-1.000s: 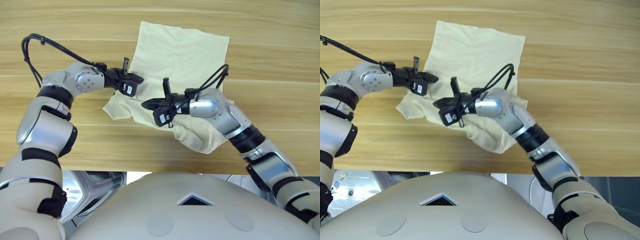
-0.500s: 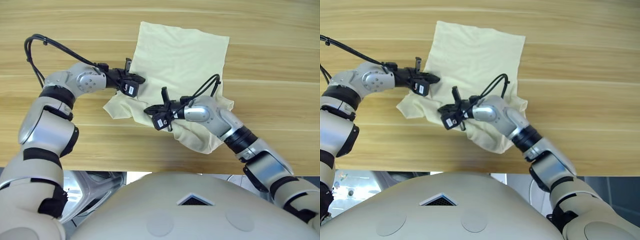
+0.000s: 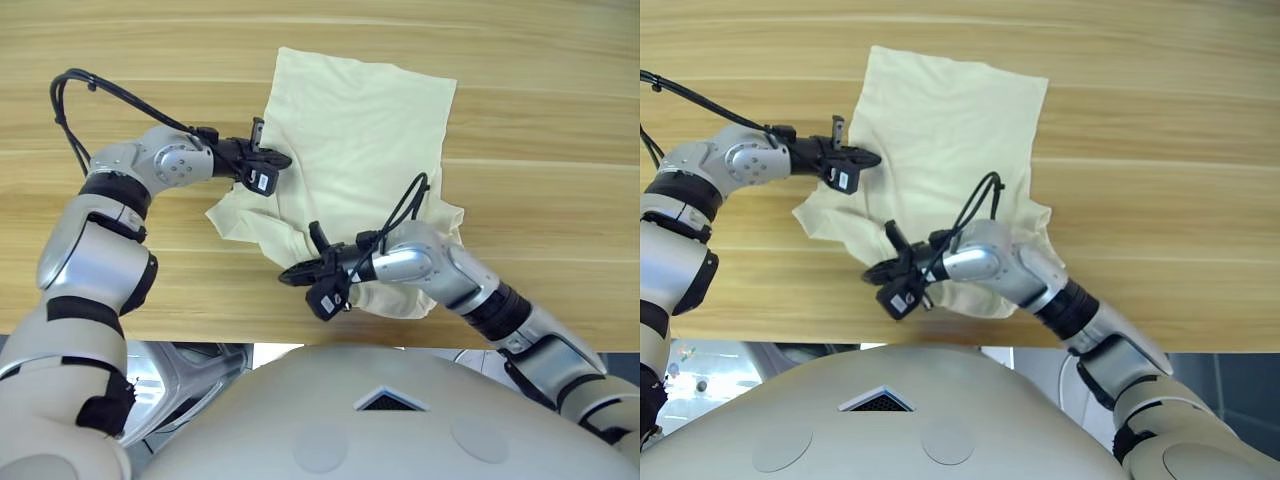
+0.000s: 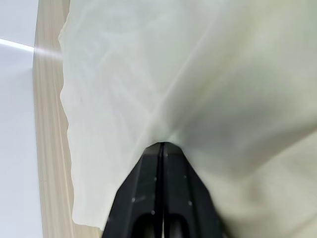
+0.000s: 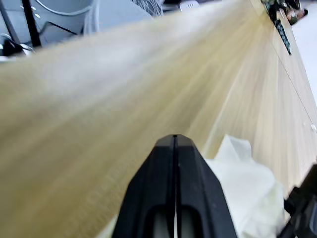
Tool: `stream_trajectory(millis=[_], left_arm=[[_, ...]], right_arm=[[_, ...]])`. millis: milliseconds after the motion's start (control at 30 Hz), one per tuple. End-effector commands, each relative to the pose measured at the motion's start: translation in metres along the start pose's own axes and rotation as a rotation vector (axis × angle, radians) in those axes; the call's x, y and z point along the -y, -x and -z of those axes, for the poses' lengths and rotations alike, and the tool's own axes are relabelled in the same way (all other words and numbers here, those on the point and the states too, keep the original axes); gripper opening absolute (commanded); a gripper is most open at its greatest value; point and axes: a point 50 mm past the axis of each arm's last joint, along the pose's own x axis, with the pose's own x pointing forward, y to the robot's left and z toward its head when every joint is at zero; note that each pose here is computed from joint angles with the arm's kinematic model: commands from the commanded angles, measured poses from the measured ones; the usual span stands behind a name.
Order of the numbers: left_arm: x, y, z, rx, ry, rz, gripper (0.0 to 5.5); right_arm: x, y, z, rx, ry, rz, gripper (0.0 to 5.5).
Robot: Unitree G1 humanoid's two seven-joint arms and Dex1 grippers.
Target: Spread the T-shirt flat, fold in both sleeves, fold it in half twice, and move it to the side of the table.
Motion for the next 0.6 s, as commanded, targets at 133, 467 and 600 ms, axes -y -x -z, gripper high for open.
stream_trajectory(millis=[133,467,600], left_arm=[[0.043,-0.011,-0.003,-0.01,0.048,0.179,0.02],[0.044,-0.012,-0.003,-0.008,0.052,0.176,0.02],[0.044,-0.012,-0.003,-0.007,0.053,0.174,0.02]], right_arm=[[0.027,0.021,-0.005,0.004,0.005,0.155,0.0],[0.058,0.026,0.035,-0.214,0.028,0.34,0.0],[0.051,0.015,0.05,-0.271,0.018,0.322,0.0]])
